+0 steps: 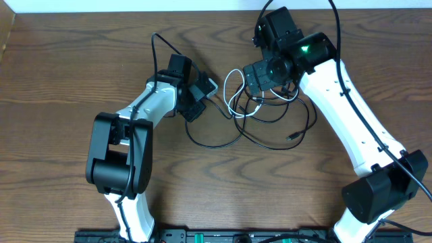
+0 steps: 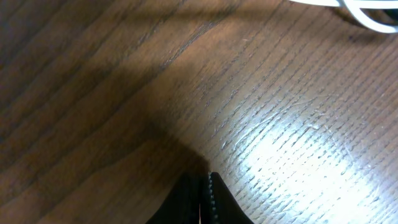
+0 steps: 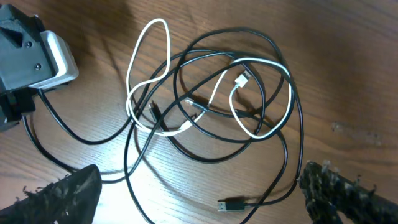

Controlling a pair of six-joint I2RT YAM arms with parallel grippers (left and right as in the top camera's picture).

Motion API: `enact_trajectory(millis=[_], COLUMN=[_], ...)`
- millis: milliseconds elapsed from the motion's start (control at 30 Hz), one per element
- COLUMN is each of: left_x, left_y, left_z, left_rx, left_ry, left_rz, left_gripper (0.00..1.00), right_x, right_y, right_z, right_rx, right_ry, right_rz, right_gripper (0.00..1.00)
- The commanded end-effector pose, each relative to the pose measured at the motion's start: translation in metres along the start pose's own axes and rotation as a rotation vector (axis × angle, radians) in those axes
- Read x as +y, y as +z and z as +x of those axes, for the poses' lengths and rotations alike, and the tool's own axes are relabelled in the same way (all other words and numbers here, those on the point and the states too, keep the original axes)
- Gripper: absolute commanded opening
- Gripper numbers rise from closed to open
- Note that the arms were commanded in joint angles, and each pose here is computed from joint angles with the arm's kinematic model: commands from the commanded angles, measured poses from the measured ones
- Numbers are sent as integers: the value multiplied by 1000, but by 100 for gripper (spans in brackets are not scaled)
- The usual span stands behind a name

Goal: Untangle cables

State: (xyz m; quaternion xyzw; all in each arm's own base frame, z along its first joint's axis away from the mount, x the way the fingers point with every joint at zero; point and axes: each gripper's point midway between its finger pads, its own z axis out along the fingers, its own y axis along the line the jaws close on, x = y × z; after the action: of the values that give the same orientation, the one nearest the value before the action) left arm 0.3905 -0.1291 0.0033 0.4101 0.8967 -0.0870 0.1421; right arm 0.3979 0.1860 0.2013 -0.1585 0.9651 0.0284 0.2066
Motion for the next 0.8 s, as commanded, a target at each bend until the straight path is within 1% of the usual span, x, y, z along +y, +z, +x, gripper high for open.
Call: enact_trajectory(millis=[0, 100, 200, 300, 467, 633, 767], left_x=[1, 1, -11, -21, -18, -16, -15], left_y=[-3, -3, -4, -6, -6, -7, -9], left_z=[-2, -3, -17, -27, -25, -14, -4], left_rx=[-6, -14, -80, -127, -113, -78, -51], left_ry=[-60, -111, -163, -223, -345, -418, -444], left_rz=[-6, -5, 77, 144, 144, 155, 163], left_gripper=[7, 7, 8, 7, 8, 8, 7], right_x=[5, 6, 7, 11, 25, 43, 51], right_y=[6, 6, 8, 14, 38, 72, 89], right_z=[1, -3, -6, -2, 12, 29, 38], right_rx=[9, -8, -18, 5, 90, 182, 225], right_ry=[-17, -16, -28, -69, -147, -217, -269], right_rz=[-2, -4, -6, -8, -57, -132, -143], right_gripper=[95, 94, 93, 93, 93, 93, 94])
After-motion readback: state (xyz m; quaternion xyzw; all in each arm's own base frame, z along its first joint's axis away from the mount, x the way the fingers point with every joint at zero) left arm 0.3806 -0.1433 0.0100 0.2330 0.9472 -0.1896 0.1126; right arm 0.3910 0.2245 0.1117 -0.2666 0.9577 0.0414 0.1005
